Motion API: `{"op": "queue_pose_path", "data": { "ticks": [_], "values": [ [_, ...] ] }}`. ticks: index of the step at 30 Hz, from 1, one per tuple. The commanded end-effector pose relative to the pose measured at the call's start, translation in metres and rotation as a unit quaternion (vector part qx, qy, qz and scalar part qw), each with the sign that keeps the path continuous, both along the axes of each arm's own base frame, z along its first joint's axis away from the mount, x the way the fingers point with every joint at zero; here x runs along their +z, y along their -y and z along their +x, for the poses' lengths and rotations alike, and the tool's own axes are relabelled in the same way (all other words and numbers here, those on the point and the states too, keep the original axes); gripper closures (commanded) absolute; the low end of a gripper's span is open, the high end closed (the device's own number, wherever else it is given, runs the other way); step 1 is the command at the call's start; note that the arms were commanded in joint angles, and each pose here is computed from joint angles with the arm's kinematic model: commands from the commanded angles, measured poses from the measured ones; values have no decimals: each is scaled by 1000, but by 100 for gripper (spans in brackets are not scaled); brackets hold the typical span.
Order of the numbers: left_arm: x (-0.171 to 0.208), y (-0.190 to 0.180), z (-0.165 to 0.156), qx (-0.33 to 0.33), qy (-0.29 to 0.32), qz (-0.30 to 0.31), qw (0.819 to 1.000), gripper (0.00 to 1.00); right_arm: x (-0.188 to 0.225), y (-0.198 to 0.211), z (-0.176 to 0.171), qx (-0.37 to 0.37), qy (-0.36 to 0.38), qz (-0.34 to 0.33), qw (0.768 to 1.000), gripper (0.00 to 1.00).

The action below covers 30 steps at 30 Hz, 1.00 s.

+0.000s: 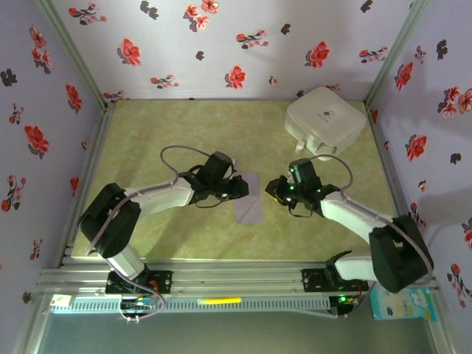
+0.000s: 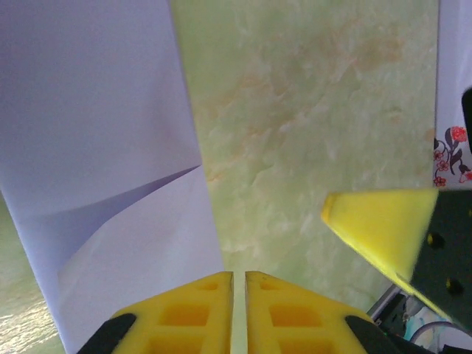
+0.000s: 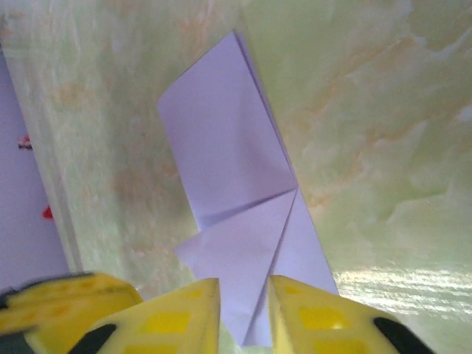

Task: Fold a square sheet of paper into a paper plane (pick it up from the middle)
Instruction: Fold the triangle a second time at the center of the table, then turn over the paper at the center of the table.

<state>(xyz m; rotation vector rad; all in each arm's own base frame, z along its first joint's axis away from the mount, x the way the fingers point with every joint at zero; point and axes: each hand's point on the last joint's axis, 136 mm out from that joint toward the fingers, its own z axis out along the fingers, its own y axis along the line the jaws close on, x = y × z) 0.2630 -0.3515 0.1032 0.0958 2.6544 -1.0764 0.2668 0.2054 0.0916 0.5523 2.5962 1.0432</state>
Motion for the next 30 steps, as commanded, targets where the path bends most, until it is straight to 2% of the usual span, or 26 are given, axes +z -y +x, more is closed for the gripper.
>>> {"op": "queue_pose_path", "data": {
  "ticks": [1, 5, 9, 13, 16, 30],
  "values": [
    [-18, -11, -3, -19, -27, 55, 998, 90, -6, 11, -9, -17, -19, -33, 999, 74],
    [-38, -20, 0, -47, -32, 102, 993, 93, 1, -6, -7, 6, 3, -32, 999, 71],
    [-35, -14, 4, -53, -25, 74, 996, 93, -5, -18, -13, 17, -18, -40, 999, 71],
    [-43, -16, 2, -63, -49, 92, 993, 94, -9, -24, -17, 13, -40, -33, 999, 70],
    [-50, -15, -2, -68, -51, 80, 993, 94, -16, -24, -21, 16, -55, -44, 997, 70],
    [-102, -34, -13, -70, -67, 124, 988, 95, -43, -33, -41, 51, -91, -63, 993, 68]
  ]
}}
